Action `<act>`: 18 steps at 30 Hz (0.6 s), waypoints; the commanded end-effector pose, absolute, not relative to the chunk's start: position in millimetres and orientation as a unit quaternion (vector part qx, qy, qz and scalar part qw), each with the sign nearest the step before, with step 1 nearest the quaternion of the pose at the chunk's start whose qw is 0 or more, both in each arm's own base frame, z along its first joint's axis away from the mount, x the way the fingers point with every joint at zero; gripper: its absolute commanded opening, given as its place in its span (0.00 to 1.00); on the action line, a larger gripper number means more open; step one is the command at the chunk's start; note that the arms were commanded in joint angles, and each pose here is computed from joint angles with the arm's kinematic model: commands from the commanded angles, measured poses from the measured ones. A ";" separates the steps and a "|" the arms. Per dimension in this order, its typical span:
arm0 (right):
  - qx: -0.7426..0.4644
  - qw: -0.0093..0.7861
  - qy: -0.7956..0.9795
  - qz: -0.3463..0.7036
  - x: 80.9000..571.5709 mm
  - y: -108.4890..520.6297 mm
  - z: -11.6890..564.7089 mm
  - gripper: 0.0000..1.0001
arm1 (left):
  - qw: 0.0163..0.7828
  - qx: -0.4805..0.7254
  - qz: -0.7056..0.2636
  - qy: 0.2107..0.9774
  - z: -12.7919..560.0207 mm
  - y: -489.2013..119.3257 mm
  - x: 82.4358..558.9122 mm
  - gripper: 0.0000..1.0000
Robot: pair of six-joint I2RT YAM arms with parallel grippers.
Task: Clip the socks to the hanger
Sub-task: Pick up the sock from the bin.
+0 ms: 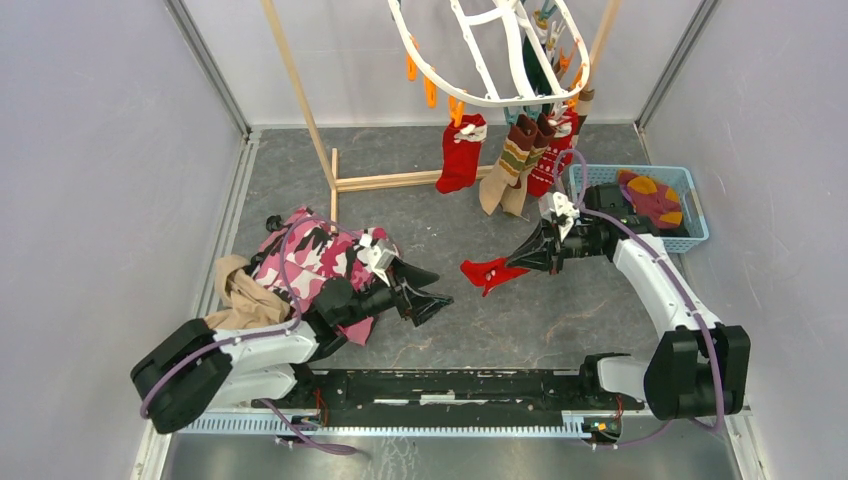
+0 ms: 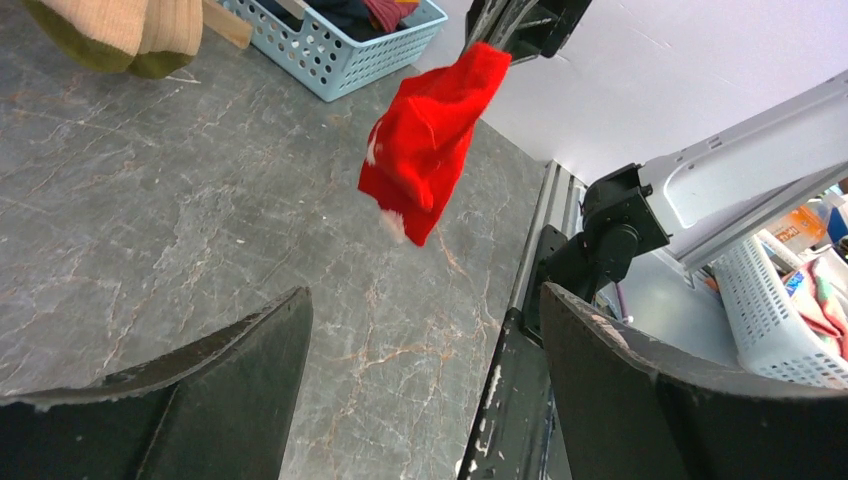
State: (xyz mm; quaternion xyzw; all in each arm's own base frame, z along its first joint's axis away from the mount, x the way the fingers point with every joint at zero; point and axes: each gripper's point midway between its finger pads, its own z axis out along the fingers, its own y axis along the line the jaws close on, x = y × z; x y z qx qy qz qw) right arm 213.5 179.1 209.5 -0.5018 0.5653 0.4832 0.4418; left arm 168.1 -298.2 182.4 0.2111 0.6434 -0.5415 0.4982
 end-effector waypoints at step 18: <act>-0.532 0.428 0.527 0.506 196.3 197.9 204.3 0.05 | 0.527 0.260 -0.554 0.590 204.8 -362.0 190.3 0.02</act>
